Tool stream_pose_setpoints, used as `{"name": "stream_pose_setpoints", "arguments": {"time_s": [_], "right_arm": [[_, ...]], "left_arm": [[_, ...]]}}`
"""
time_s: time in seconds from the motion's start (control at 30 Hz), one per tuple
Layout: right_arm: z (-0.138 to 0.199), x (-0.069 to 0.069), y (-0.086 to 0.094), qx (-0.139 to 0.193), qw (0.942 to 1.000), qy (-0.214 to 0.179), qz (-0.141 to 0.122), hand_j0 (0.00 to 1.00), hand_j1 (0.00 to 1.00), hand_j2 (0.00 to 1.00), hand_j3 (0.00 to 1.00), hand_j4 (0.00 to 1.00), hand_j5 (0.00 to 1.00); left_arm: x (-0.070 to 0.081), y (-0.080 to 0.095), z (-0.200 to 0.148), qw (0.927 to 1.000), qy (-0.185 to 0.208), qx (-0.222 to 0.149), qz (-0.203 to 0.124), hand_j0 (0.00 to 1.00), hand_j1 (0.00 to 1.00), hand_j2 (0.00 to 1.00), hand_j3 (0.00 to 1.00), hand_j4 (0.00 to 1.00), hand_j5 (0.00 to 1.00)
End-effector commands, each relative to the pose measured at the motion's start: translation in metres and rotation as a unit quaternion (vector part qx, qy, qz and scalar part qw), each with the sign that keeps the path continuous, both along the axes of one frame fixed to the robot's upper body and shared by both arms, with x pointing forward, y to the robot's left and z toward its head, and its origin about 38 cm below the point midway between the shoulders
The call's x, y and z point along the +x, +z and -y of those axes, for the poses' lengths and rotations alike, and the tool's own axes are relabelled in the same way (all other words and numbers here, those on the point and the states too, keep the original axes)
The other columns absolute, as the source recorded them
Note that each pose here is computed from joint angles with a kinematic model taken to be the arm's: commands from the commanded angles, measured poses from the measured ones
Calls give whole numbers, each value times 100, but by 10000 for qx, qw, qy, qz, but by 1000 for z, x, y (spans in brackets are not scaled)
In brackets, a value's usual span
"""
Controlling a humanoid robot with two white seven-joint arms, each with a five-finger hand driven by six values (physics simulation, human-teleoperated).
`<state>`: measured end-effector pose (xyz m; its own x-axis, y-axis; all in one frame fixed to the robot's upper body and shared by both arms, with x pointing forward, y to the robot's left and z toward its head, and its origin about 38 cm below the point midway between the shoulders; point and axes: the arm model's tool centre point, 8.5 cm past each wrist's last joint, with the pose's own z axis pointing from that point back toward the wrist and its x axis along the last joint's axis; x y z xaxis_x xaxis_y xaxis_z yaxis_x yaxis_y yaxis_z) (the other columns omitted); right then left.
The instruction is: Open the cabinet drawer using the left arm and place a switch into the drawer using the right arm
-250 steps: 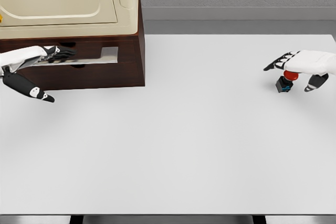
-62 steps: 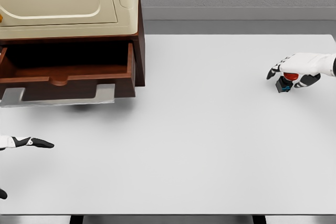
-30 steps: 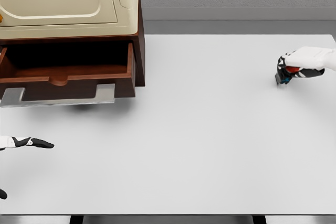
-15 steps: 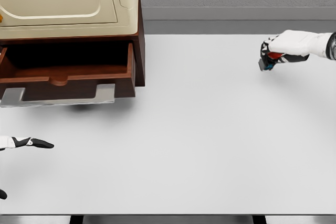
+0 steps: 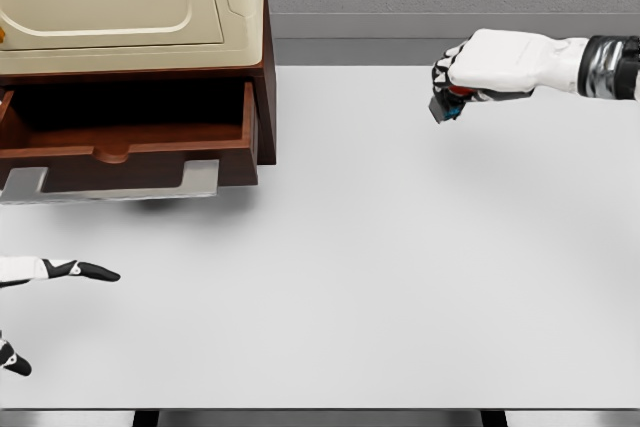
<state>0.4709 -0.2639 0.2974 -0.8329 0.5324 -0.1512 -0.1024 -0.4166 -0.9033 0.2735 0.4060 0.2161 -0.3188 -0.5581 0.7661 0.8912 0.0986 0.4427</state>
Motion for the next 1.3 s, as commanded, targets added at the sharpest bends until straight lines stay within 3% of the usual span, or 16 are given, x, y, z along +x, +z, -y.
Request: {"name": "stream_pose_setpoints", "arguments": {"time_s": [0.0, 0.5, 0.87, 1.1, 1.27], "right_arm": [[-13, -6, 8, 136, 9997, 209, 67, 38, 38, 38, 38, 38, 38], [-89, -2, 43, 410, 9933, 993, 436, 38, 38, 38, 38, 38, 38], [-179, -16, 59, 422, 9788, 1924, 553, 39, 39, 39, 39, 39, 39], [-225, -22, 82, 443, 9754, 2046, 697, 40, 40, 40, 40, 40, 40], [-268, -19, 74, 378, 9754, 2120, 466, 41, 41, 41, 41, 41, 41]], "left_arm": [[10, -2, 17, 9996, -185, -193, 60, 100, 100, 100, 100, 100, 100], [15, -7, 30, 9990, -321, -318, 45, 100, 100, 100, 100, 100, 100], [15, -7, 30, 9989, -326, -322, 37, 100, 100, 100, 100, 100, 100], [15, -8, 30, 9990, -330, -316, 31, 100, 100, 100, 100, 100, 100], [14, -9, 30, 9990, -362, -267, 45, 100, 100, 100, 100, 100, 100]]}}
